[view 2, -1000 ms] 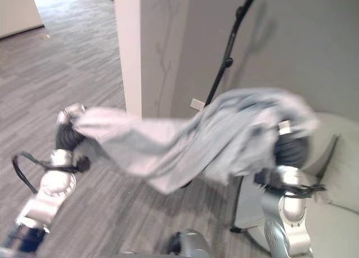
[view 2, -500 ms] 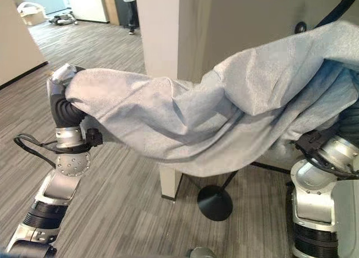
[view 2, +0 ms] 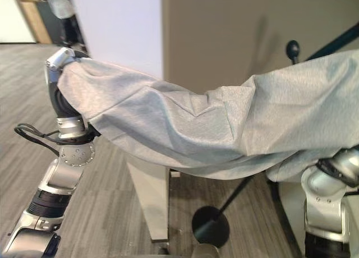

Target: Hang the clothes on the sofa on the clothes rack.

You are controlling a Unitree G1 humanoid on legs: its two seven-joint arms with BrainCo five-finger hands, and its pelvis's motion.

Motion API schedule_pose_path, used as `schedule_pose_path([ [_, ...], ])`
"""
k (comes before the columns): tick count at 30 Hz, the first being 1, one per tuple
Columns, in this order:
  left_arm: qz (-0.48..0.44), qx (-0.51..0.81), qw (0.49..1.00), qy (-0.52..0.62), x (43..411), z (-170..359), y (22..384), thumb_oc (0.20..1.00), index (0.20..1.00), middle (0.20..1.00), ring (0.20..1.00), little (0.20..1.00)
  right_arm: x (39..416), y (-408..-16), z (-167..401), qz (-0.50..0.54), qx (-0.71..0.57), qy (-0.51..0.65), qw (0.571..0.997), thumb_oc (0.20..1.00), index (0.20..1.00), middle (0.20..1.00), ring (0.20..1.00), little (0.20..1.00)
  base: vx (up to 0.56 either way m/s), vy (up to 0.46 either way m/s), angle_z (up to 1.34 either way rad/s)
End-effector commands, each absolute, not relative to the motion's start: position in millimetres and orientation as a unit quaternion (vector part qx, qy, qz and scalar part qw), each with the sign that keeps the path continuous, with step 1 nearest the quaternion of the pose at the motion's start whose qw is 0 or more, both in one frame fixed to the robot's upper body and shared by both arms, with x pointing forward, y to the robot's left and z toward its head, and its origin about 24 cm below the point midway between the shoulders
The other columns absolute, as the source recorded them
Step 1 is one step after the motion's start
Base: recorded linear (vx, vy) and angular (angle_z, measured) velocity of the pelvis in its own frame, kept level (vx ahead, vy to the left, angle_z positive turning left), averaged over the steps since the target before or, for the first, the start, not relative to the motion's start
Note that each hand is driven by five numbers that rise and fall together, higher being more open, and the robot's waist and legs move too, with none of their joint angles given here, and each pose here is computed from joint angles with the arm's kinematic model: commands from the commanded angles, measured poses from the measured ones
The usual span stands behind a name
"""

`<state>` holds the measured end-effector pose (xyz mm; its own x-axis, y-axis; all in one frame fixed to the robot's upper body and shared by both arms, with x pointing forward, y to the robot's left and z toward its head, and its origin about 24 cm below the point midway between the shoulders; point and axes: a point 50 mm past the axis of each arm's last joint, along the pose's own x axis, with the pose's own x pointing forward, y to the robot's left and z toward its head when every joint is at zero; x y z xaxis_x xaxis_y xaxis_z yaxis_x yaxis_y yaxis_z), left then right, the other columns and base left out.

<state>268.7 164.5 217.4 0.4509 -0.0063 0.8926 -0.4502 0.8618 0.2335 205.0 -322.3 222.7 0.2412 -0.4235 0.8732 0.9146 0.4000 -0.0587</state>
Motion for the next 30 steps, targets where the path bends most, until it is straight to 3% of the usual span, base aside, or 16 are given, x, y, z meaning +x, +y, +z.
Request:
schedule_pose_path([
  [1, 0.170, 0.237, 0.779, -0.555, 257.9, 245.4, 178.8, 0.200, 0.200, 0.200, 0.200, 0.200, 199.3, -326.6, 256.4, -0.508, -0.250, -0.468, 0.679, 0.200, 0.200, 0.200, 0.200, 0.200, 0.10, -0.463, -0.05],
  [7, 0.202, 0.257, 0.760, -0.562, 253.6, 248.1, 192.4, 0.200, 0.200, 0.200, 0.200, 0.200, 184.8, -350.4, 255.7, -0.545, -0.258, -0.445, 0.662, 0.200, 0.200, 0.200, 0.200, 0.200, 0.12, -0.412, 0.20],
  [9, 0.224, 0.278, 0.755, -0.549, 245.3, 245.6, 207.8, 0.200, 0.200, 0.200, 0.200, 0.200, 189.6, -354.7, 256.4, -0.531, -0.252, -0.437, 0.680, 0.200, 0.200, 0.200, 0.200, 0.200, 0.20, -0.486, 0.22],
  [18, 0.262, 0.293, 0.749, -0.534, 233.1, 242.0, 228.8, 0.200, 0.200, 0.200, 0.200, 0.200, 195.6, -350.6, 263.5, -0.503, -0.236, -0.462, 0.691, 0.200, 0.200, 0.200, 0.200, 0.200, 0.04, -0.263, 0.07],
  [30, 0.264, 0.271, 0.767, -0.519, 226.2, 230.7, 229.7, 0.200, 0.200, 0.200, 0.200, 0.200, 186.0, -330.7, 267.4, -0.434, -0.179, -0.513, 0.718, 0.200, 0.200, 0.200, 0.200, 0.200, -0.03, -0.015, 0.31],
])
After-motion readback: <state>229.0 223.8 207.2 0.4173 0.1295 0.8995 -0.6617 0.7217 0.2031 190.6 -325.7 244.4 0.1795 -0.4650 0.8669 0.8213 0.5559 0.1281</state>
